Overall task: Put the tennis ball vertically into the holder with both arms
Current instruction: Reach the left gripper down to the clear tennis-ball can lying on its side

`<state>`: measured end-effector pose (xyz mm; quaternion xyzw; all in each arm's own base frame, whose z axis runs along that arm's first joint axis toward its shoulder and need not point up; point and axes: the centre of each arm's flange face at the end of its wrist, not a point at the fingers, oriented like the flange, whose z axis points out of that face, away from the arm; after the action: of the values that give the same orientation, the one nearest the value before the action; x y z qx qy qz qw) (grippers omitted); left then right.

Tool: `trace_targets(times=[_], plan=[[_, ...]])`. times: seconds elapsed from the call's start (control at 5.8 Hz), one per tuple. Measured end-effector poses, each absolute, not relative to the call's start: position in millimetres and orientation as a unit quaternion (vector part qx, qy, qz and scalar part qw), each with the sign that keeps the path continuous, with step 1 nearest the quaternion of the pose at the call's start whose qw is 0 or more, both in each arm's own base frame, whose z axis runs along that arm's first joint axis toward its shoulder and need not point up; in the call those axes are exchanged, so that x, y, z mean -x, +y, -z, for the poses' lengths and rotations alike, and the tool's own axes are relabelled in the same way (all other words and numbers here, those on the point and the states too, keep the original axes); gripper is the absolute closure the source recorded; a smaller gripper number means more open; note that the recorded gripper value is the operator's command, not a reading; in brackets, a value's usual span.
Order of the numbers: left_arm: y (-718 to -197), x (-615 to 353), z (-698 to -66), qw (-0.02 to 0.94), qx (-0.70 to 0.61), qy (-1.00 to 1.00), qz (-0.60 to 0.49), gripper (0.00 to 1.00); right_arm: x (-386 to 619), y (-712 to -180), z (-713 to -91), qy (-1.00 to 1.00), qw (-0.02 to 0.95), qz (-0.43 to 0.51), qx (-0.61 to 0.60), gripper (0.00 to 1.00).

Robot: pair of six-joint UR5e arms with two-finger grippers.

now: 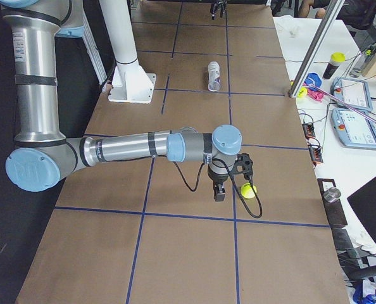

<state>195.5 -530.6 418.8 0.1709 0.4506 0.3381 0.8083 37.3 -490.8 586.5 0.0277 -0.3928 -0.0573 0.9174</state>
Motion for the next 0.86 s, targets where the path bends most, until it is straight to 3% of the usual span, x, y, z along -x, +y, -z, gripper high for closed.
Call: trace_targets(times=[0.86], plan=[[-524.5,-481.7,-188.4,0.735,-0.294,0.346,-0.503,0.00,-36.9,-490.2,-579.7,-0.395,0.916,0.062,-0.035,0.00]])
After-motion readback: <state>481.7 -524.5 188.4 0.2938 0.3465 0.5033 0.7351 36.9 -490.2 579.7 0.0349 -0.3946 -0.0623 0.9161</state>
